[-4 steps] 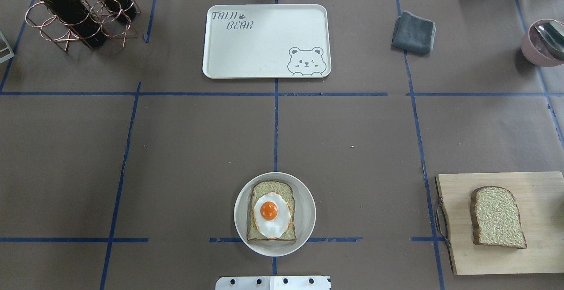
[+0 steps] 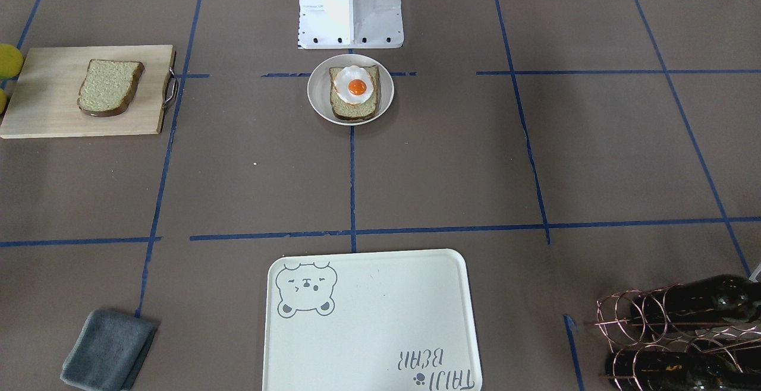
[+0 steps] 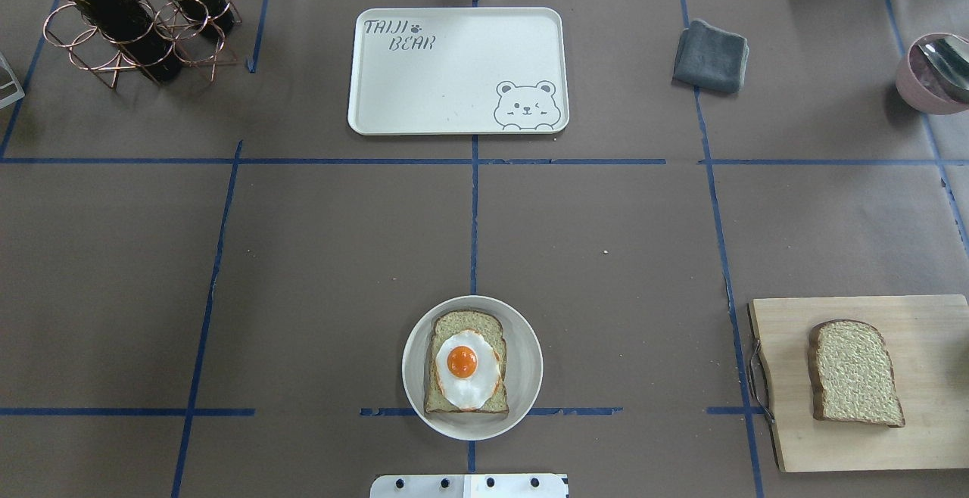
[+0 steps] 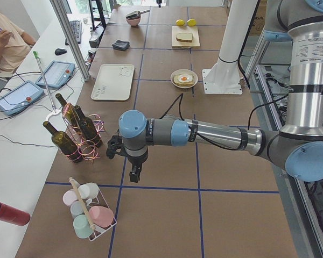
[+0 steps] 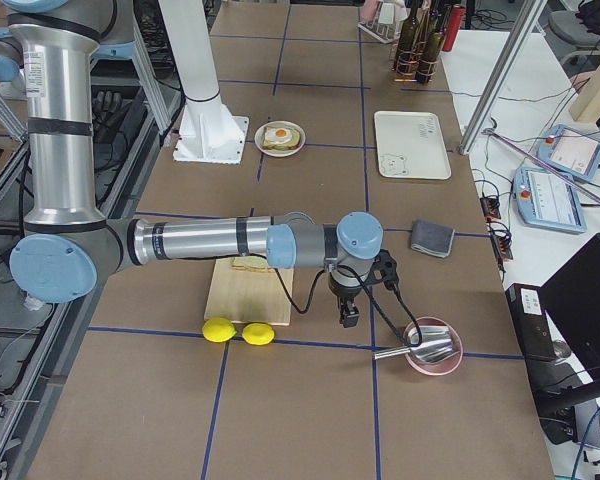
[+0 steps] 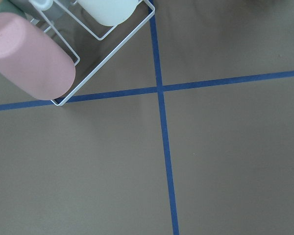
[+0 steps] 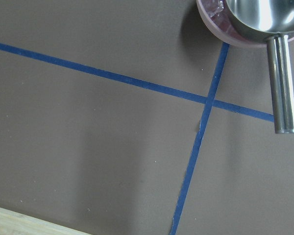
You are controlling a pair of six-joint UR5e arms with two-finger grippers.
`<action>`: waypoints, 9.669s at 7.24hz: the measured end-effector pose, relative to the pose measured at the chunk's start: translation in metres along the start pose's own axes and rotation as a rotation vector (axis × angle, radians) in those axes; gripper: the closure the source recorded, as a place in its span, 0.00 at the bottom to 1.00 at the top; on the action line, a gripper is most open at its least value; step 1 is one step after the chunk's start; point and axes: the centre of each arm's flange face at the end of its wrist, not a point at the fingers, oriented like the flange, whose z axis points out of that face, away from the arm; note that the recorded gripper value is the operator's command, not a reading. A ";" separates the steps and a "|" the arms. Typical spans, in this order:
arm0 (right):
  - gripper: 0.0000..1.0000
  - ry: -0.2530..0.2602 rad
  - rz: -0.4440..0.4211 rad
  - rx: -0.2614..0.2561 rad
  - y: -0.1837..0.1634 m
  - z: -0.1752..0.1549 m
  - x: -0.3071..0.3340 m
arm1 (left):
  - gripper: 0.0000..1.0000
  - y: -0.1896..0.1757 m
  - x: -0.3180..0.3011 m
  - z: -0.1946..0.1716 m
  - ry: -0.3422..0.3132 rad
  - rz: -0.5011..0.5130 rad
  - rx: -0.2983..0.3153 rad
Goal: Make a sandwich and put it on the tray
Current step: 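Move the right gripper toward the bread slice on the wooden board, then lower the right gripper and grasp the bread slice on the board, then lift the bread slice with the right gripper and carry it over the plate, then lay the bread slice on top of the egg toast with the right gripper, then open and withdraw the right gripper while the left arm reaches toward the plate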
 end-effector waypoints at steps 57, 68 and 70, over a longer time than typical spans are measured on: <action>0.99 -0.567 0.379 0.054 0.049 0.180 -0.656 | 0.00 0.012 0.004 -0.002 -0.006 0.053 0.048; 0.00 -0.508 0.451 0.120 0.066 0.117 -0.524 | 0.00 -0.003 0.089 0.047 0.281 0.146 -0.029; 0.00 -0.457 0.537 0.071 0.052 0.084 -0.424 | 0.00 -0.008 0.158 0.073 0.346 0.140 -0.048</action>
